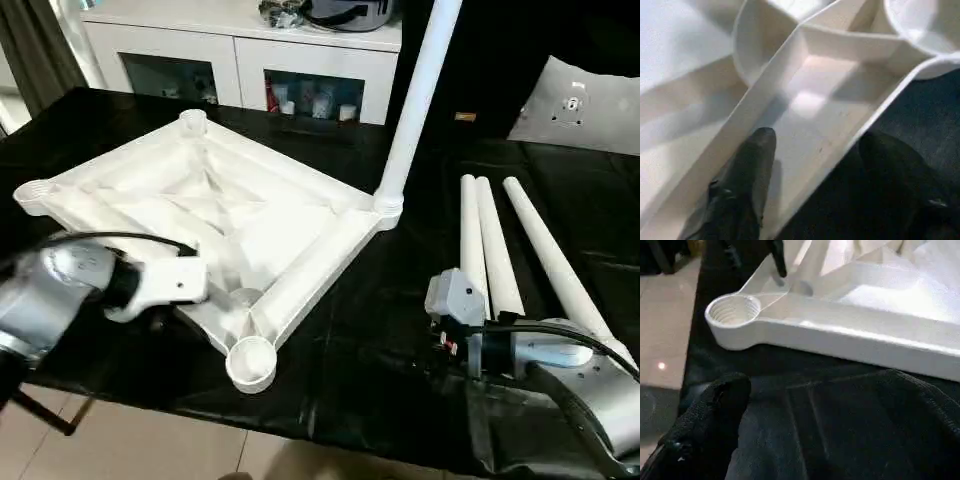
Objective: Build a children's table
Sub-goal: Rotate table base
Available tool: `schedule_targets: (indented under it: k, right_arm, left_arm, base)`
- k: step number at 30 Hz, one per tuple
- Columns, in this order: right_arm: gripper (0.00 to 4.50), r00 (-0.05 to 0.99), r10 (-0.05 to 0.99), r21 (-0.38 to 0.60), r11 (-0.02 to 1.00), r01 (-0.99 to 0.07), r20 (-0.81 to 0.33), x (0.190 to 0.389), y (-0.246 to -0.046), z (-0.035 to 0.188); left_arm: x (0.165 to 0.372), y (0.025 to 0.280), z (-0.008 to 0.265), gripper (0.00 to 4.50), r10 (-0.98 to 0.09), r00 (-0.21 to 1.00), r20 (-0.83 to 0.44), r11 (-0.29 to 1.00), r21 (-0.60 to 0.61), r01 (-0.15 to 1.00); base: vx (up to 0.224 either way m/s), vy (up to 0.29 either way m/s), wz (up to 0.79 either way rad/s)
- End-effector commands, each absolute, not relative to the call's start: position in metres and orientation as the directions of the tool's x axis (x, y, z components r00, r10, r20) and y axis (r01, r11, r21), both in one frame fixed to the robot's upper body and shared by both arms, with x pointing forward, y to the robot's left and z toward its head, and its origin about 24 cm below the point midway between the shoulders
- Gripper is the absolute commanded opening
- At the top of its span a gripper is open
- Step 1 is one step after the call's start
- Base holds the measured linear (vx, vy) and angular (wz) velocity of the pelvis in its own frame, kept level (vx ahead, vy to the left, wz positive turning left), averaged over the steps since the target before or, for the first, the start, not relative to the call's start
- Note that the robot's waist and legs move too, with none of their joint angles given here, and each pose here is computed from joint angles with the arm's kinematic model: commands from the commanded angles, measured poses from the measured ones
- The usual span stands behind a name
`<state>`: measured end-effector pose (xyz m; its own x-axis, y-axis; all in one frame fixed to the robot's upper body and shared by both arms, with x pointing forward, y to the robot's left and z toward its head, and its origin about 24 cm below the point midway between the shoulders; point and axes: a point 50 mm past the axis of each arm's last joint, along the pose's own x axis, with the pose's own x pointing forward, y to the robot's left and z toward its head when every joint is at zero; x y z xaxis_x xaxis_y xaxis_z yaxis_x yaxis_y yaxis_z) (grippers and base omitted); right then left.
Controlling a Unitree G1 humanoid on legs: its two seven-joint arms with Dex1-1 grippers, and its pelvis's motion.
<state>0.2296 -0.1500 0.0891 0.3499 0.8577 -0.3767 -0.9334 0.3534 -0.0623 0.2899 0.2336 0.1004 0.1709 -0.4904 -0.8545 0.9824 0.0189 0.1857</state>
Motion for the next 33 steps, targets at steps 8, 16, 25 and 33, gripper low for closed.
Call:
schedule_targets:
  k: [8, 16, 25, 33]
  right_arm:
    - [4.50, 0.274, 0.866, -0.035, 0.286, -0.958, -0.419, 0.223, -0.149, 0.092]
    - [4.50, 0.269, 0.860, -0.032, 0.284, -0.958, -0.434, 0.221, -0.150, 0.094]
    - [4.50, 0.427, 0.804, -0.079, 0.436, -0.897, -0.414, 0.234, -0.157, 0.098]
    - [4.50, 0.547, 0.727, -0.110, 0.557, -0.824, -0.415, 0.244, -0.164, 0.097]
  left_arm:
    - [0.297, 0.231, 0.098, 2.01, -0.429, 0.099, -0.898, -0.050, 0.133, 0.990]
    - [0.307, 0.215, 0.095, 1.53, -0.429, 0.092, -0.899, -0.038, 0.120, 0.992]
    - [0.324, 0.160, 0.086, 0.95, -0.624, 0.215, -0.751, 0.139, 0.164, 0.977]
    - [0.325, 0.115, 0.078, 0.46, -0.717, 0.249, -0.651, 0.150, 0.205, 0.967]
  base:
    - [0.000, 0.000, 0.00]
    - [0.000, 0.000, 0.00]
    - [0.000, 0.000, 0.00]
    - [0.000, 0.000, 0.00]
